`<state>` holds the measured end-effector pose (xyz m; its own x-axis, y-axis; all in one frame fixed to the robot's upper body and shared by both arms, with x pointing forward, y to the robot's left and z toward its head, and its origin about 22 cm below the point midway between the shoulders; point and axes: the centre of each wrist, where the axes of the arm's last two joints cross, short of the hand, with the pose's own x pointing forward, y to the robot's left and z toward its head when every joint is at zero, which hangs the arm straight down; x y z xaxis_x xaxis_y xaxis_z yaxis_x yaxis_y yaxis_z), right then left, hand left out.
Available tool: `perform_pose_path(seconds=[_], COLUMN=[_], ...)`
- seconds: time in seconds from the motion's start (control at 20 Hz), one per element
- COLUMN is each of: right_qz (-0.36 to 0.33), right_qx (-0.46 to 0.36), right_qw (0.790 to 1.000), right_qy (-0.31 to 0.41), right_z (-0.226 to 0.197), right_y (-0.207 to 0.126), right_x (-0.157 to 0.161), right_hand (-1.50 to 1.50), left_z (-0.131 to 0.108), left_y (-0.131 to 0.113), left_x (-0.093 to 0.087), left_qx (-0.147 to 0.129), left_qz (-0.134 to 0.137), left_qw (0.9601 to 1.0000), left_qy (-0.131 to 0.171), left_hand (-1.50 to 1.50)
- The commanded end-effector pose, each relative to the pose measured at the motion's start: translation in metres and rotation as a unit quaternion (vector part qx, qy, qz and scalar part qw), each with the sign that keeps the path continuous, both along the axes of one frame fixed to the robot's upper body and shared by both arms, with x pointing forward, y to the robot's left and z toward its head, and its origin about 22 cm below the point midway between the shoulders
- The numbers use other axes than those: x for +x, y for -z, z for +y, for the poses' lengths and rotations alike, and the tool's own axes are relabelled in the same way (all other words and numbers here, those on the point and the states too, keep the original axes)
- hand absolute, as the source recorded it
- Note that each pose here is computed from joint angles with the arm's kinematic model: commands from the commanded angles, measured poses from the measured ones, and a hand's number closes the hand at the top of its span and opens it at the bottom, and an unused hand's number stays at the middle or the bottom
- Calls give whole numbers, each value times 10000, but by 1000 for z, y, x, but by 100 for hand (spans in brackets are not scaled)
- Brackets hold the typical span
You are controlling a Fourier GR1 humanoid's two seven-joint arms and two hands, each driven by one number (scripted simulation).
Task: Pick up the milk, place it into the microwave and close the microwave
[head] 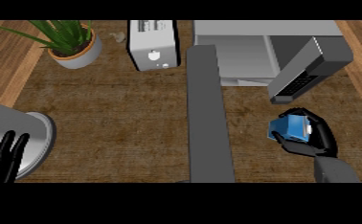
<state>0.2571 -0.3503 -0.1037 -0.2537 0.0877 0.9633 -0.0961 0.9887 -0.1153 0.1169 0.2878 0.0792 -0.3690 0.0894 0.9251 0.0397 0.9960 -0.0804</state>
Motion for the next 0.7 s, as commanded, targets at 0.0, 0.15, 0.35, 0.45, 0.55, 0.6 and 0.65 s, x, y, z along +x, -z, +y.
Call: perform_pose_path(seconds=[0.0,0.15,0.35,0.45,0.55,0.6,0.65], right_qz=[-461,-559,-722,-895,-990,-933,-1016], right_qx=[278,505,563,605,767,727,797], right_qw=[9985,9970,9958,9933,9900,9918,9906], right_qy=[5,-185,-52,406,654,479,449], right_z=[19,39,34,15,36,24,34], right_y=[4,-2,-9,-16,-4,-13,-11], right_x=[-4,6,2,-2,-9,-6,-4], right_hand=[150,150,150,150,150,150,150], left_z=[2,10,-12,19,12,1,0], left_y=[-2,-1,-2,15,10,-8,-4], left_x=[2,-6,1,-2,-4,-17,-4], left_qx=[-108,34,-66,-62,-8,30,-68], left_qz=[-1,86,172,112,12,30,14], left_qw=[9999,10000,9998,9999,10000,9999,9999], left_qy=[28,36,125,31,80,108,117], left_hand=[-150,-150,-150,-150,-150,-150,-150])
